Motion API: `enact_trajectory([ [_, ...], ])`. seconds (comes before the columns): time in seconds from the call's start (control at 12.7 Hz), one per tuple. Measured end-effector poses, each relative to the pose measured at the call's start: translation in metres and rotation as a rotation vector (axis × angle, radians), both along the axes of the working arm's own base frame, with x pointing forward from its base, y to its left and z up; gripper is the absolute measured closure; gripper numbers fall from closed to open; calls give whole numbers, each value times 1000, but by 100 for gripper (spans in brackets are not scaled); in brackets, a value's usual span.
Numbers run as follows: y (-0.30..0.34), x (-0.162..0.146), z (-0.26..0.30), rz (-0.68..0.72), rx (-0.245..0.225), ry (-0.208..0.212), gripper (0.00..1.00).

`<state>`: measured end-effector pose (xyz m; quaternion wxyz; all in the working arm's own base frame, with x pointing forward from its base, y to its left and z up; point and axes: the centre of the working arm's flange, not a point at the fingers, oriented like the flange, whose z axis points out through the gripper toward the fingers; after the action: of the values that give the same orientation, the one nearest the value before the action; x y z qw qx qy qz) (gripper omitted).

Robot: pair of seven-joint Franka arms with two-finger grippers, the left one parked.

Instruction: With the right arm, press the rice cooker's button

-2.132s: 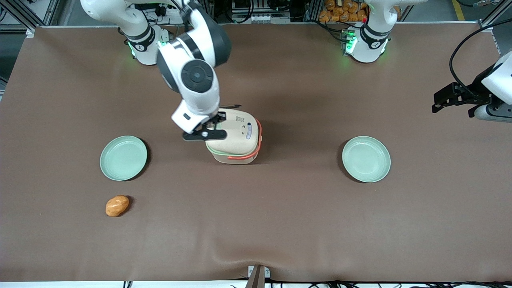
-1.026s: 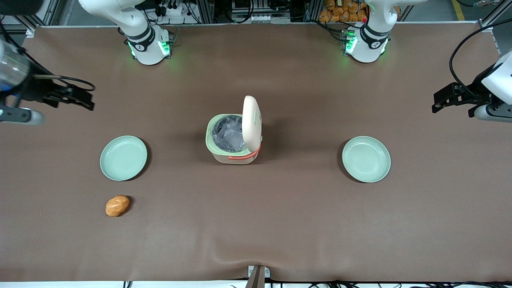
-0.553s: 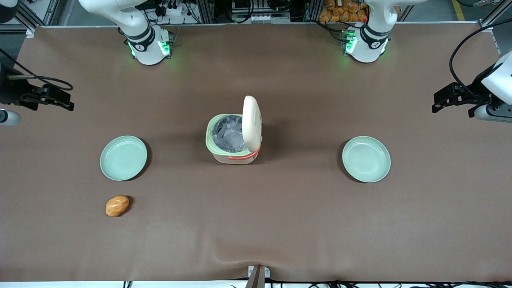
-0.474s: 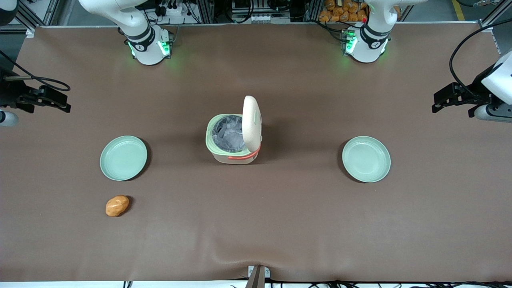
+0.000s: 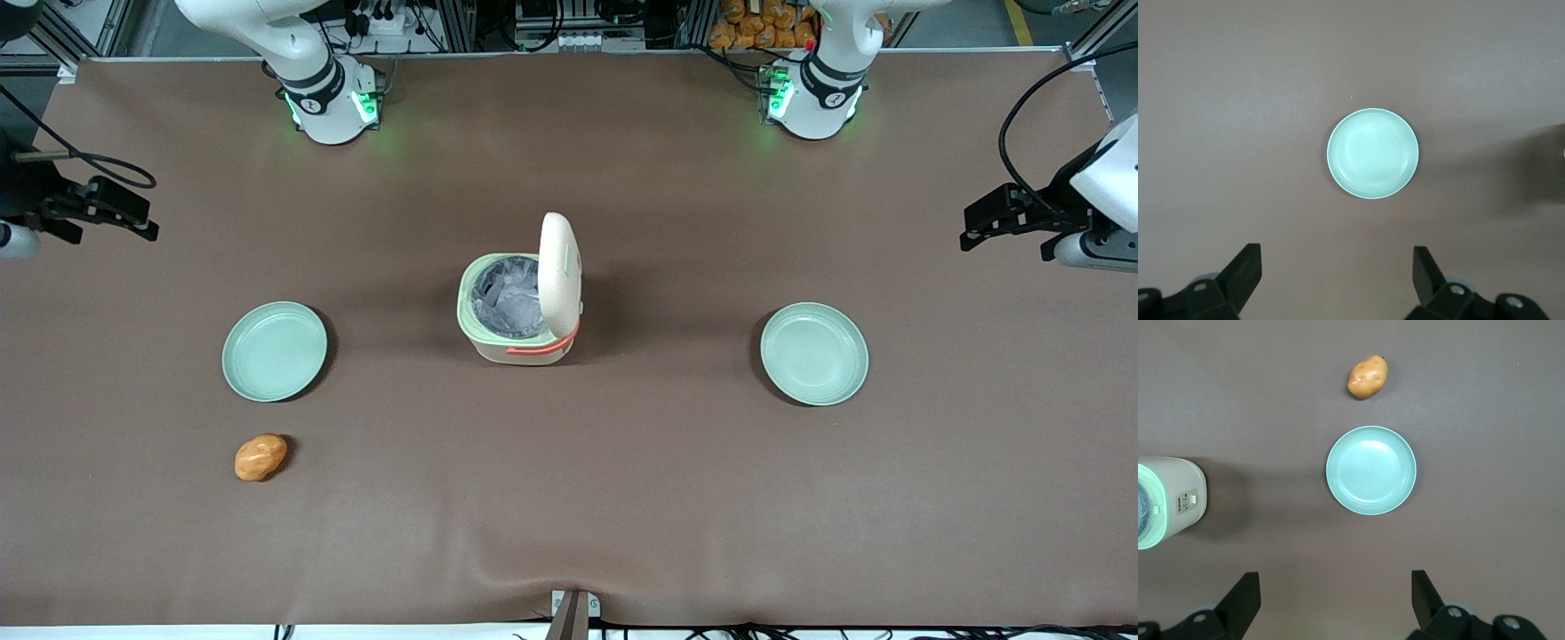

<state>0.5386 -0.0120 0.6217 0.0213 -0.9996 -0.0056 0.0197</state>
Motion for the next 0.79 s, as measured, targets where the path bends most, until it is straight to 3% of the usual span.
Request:
enact_trajectory([
  [0.79, -3, -2, -3, -4, -2, 5, 0],
])
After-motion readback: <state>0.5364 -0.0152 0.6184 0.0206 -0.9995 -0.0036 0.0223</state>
